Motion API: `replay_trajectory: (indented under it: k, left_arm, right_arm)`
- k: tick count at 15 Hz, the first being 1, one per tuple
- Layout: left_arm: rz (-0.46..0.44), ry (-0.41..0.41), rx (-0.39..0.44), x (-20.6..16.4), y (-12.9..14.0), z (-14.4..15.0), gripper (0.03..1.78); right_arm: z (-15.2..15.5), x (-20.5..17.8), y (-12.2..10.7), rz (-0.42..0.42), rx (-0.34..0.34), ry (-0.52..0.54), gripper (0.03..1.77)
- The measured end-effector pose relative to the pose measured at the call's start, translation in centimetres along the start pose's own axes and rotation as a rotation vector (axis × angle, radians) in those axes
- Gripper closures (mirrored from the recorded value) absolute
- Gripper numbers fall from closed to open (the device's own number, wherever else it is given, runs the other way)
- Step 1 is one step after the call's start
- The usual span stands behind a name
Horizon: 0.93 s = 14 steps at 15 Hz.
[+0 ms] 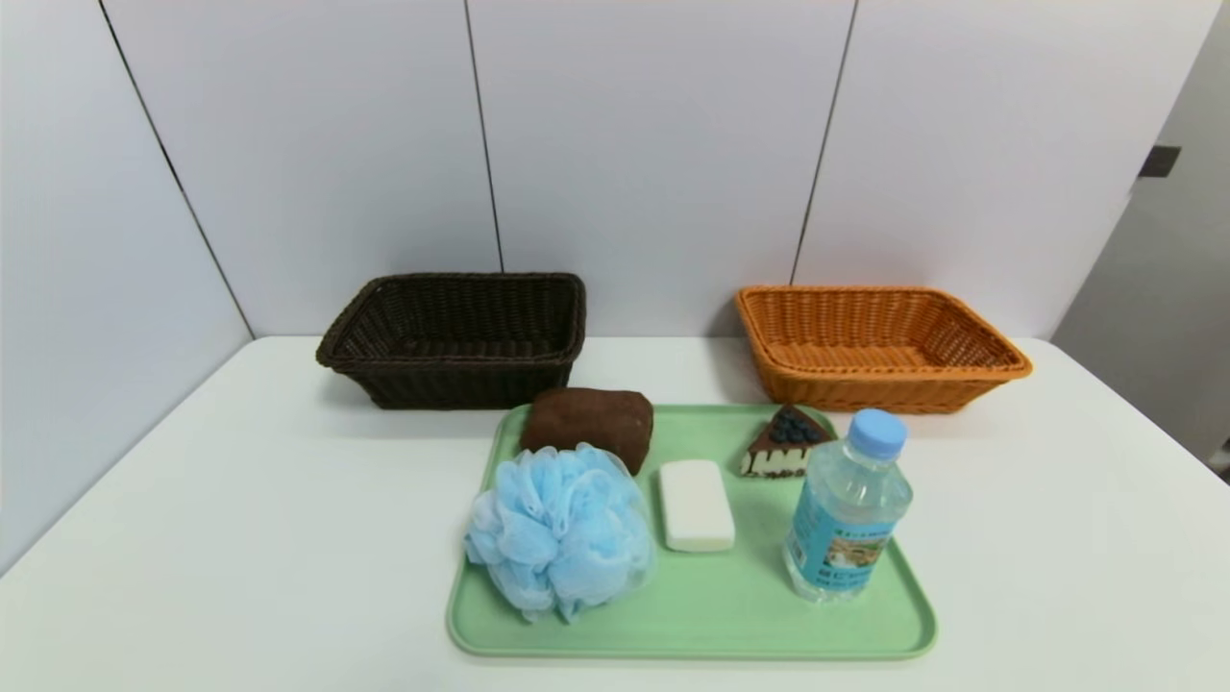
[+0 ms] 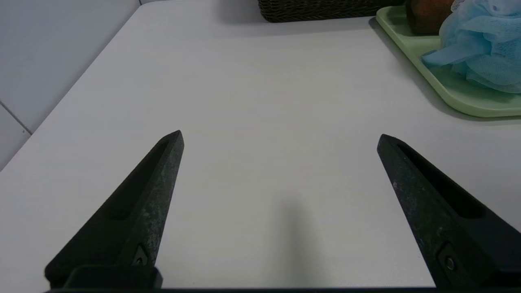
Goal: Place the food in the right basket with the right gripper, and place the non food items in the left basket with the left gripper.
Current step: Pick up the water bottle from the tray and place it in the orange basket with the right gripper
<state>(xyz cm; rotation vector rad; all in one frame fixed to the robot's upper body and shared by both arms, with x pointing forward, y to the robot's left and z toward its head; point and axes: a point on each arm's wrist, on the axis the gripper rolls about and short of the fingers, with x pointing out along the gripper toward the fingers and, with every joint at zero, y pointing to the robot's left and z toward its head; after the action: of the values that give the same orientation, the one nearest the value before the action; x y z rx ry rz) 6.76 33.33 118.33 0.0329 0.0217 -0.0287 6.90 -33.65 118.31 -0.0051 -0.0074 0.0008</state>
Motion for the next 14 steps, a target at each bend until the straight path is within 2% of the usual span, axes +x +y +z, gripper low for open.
replay_trajectory:
  k: [6,8,10,14]
  left_arm:
    - [-0.003,0.008,0.005,-0.1,0.0,0.1,0.12]
    - [-0.009,0.005,0.005,-0.6,0.0,1.2,0.12]
    - [-0.013,-0.003,0.003,-1.6,0.1,3.9,0.12]
    - [-0.039,0.062,-0.002,-2.3,0.2,10.6,0.12]
  right_arm:
    - [-0.1,0.0,0.0,-0.003,-0.002,0.022,0.09]
    - [0.2,-0.3,0.0,0.003,-0.007,0.048,0.09]
    - [2.6,-1.0,0.0,0.024,-0.004,0.033,0.09]
    - [11.1,-2.1,0.1,0.073,0.027,0.061,0.09]
